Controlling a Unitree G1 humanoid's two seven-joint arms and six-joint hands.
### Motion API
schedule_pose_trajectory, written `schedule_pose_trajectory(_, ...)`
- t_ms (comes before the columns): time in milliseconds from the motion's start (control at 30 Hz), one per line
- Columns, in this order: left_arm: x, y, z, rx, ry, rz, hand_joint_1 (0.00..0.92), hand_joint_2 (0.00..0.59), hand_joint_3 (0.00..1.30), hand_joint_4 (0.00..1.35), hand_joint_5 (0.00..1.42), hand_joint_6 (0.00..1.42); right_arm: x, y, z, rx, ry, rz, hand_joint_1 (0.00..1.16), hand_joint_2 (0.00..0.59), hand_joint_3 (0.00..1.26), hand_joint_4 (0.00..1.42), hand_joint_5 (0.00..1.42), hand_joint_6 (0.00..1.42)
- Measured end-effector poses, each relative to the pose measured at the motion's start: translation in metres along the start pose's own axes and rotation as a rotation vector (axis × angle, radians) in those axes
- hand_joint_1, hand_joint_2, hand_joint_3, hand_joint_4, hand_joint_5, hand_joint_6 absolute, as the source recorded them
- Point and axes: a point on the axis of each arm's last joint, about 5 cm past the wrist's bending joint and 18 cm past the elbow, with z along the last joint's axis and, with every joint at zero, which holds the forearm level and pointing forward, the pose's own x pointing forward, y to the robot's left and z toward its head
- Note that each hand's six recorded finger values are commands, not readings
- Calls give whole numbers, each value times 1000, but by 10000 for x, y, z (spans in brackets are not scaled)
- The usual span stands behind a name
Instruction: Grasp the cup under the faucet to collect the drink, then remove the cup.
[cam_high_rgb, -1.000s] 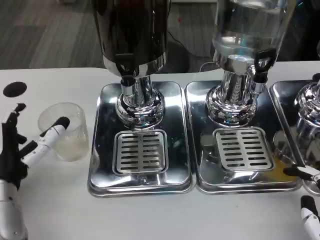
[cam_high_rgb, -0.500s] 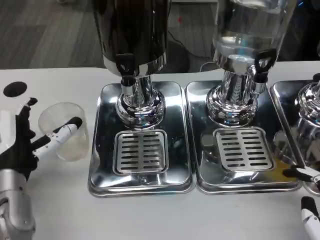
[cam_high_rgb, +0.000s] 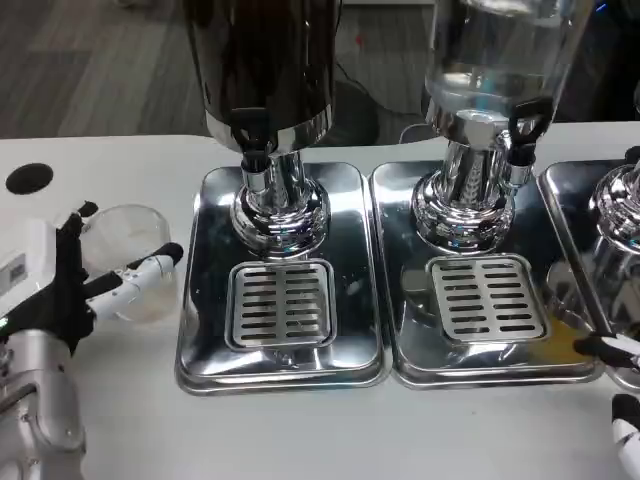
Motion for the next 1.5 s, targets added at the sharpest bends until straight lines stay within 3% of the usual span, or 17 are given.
schedule_pose_trajectory(400, 22, -2, -1, 11, 1, -3, 296, 74, 302, 296, 534, 861, -35, 4, -37, 8, 10, 1, 511, 542, 307, 201, 219, 148)
schedule_pose_trajectory(700, 24, -16, -12, 15, 5, -9, 298, 81, 327, 322, 550, 867, -55, -4, -31, 9, -5, -2, 516, 528, 301, 201, 242, 185)
schedule_pose_trajectory(1167, 25, -16, -4, 43, -13, -10, 381, 93, 327, 338, 569, 872, -51, -17, -19, 25, -36, -12, 520, 528, 298, 201, 245, 209)
schedule_pose_trajectory(1500, 27, -31, 13, 46, -24, 2, 417, 108, 368, 385, 621, 918, -65, -15, -31, 29, -32, -11, 518, 524, 298, 201, 245, 212)
